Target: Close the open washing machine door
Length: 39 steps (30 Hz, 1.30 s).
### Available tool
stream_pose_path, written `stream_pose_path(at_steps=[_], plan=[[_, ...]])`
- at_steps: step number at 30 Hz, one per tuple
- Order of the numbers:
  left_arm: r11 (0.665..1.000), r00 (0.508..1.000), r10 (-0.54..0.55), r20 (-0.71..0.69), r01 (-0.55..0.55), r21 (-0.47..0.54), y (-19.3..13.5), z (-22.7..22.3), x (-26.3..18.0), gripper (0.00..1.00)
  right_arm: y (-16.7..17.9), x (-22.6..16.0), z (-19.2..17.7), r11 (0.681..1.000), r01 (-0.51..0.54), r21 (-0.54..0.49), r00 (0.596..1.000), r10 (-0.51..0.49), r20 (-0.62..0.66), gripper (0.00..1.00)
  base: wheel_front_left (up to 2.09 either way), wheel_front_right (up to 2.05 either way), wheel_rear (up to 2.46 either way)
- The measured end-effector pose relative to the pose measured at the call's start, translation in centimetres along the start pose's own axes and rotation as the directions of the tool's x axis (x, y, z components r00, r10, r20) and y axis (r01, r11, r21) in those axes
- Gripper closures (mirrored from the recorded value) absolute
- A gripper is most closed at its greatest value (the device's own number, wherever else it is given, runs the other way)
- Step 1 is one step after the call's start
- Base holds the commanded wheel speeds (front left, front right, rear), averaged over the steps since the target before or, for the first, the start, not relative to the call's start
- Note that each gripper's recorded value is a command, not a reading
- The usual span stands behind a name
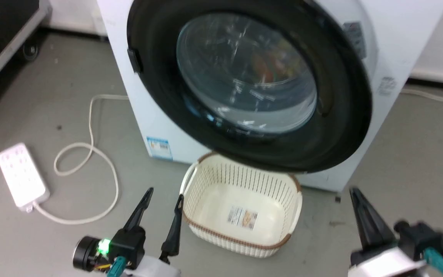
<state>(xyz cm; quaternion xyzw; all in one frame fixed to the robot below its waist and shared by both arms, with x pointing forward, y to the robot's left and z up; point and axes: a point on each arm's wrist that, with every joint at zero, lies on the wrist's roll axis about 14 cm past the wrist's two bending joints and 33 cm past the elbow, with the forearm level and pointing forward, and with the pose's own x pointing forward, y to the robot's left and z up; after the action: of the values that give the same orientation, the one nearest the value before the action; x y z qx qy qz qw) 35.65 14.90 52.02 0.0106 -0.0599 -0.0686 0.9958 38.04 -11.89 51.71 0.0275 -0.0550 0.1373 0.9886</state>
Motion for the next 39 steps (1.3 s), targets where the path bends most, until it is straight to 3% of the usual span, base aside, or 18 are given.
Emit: stream_pose_path(at_steps=[7,13,22,28,29,39], plan=[[1.0,1.0,0.006,-0.03,-0.007,-0.007,0.1,-1.3,2.3,0.0,-0.3,6.0,-0.4,0.988,-0.132,-0.076,0.991,0.132,-0.007,1.0,0.0,0.0,0.0],[1.0,0.997,0.022,-0.068,-0.022,-0.005,0.5,-2.9,3.8,0.0,-2.0,11.3,-1.9,0.977,-0.187,-0.101,0.982,0.184,-0.046,1.0,0.0,0.0,0.0],[1.0,0.995,0.028,-0.096,-0.027,0.006,0.7,-4.4,5.3,0.0,-5.4,17.4,-3.6,0.989,-0.141,-0.034,0.987,0.138,-0.079,1.0,0.0,0.0,0.0],[0.999,0.993,0.036,-0.11,-0.036,0.004,0.8,-5.1,5.8,0.0,-8.2,20.1,-4.4,0.997,-0.076,-0.008,0.992,0.075,-0.101,1.0,0.0,0.0,0.0],[0.999,0.991,0.045,-0.123,-0.045,0.001,0.8,-5.6,6.0,0.0,-9.4,21.6,-4.7,0.999,-0.029,0.036,0.994,0.033,-0.101,1.0,0.0,0.0,0.0],[0.999,0.995,0.047,-0.094,-0.047,-0.004,0.6,-4.7,6.3,0.0,-9.7,21.7,-3.9,0.999,-0.012,0.044,0.995,0.016,-0.096,1.0,0.0,0.0,0.0]])
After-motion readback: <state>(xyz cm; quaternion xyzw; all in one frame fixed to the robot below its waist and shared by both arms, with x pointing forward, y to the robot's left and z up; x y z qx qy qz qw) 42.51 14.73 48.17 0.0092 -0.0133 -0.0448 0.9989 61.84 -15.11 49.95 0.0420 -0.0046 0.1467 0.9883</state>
